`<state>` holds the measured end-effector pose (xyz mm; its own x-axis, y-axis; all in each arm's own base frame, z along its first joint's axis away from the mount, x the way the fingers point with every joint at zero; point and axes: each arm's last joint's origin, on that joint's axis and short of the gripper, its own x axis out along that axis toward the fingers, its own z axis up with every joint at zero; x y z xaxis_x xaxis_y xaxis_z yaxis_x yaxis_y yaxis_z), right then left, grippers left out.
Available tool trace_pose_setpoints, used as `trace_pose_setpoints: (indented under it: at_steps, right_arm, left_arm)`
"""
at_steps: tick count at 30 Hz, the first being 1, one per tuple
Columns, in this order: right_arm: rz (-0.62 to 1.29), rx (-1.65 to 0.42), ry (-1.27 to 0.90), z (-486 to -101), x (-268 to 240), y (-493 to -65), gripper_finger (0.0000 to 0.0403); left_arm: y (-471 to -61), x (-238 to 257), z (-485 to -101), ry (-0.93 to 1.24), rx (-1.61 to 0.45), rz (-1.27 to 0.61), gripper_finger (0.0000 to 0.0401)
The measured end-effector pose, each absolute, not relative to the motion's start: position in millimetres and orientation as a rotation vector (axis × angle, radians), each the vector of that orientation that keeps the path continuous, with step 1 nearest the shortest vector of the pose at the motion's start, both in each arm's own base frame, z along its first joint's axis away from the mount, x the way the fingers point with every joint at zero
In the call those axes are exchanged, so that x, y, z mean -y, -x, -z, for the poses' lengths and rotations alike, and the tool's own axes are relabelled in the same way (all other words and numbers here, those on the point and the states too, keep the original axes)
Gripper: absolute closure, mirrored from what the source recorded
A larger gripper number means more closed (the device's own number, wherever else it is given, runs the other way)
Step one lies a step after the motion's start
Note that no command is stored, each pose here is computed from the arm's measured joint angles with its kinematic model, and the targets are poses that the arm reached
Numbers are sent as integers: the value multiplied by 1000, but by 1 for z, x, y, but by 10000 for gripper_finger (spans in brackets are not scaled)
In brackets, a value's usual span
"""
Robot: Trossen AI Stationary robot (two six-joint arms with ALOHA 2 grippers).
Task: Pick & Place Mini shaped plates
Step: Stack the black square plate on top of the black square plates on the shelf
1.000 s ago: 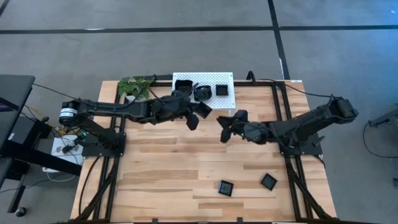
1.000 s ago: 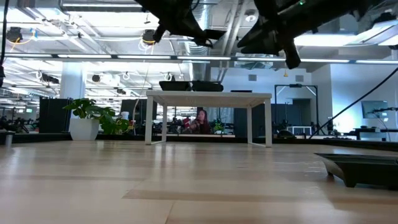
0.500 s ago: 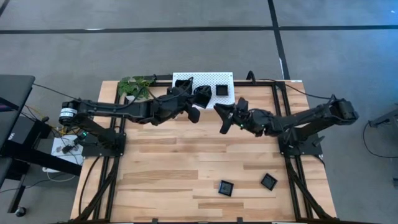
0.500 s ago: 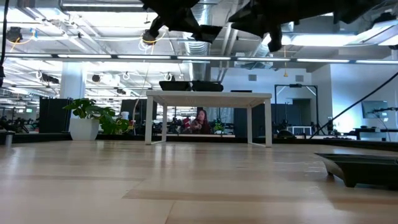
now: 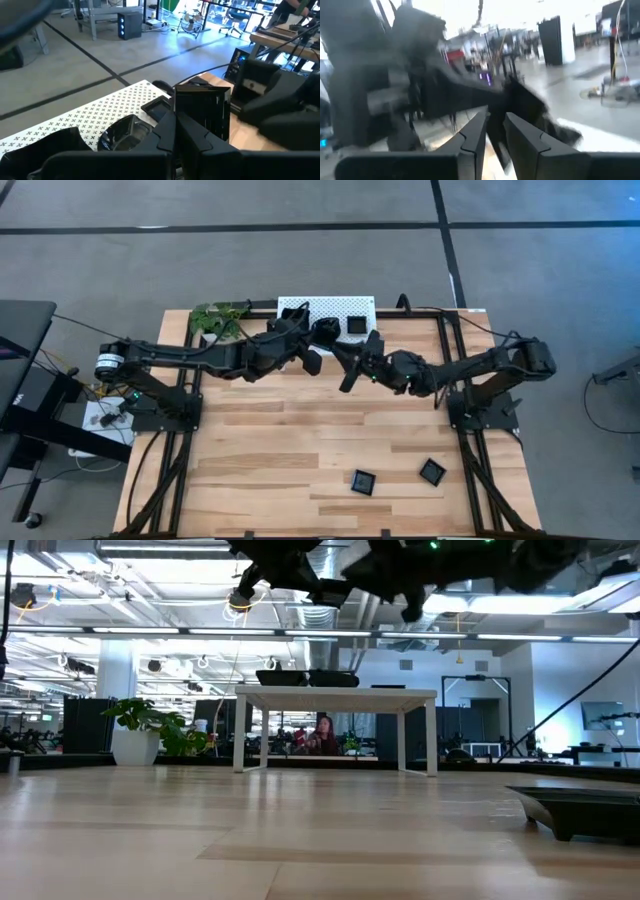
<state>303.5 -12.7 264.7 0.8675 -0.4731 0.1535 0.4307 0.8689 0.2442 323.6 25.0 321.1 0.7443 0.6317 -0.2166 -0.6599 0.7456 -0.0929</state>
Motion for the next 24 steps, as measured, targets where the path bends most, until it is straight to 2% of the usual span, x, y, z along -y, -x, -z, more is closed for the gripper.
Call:
trace_pose_setpoints:
  at_steps: [9, 15, 20, 24]
  right_arm:
    - [601, 178, -182, -270, 4, -316, 333]
    - [801, 184, -136, -274, -6, -309, 333]
    - [709, 215, -181, -275, 6, -312, 333]
    - [728, 205, -193, -273, 16, -312, 333]
  left_arm:
    - [-322, -26, -319, 125, -189, -767, 393]
    - [-321, -27, -319, 118, -182, -806, 393]
    - [-322, -26, -319, 121, -175, -801, 393]
    - [-322, -26, -320, 123, -172, -797, 393]
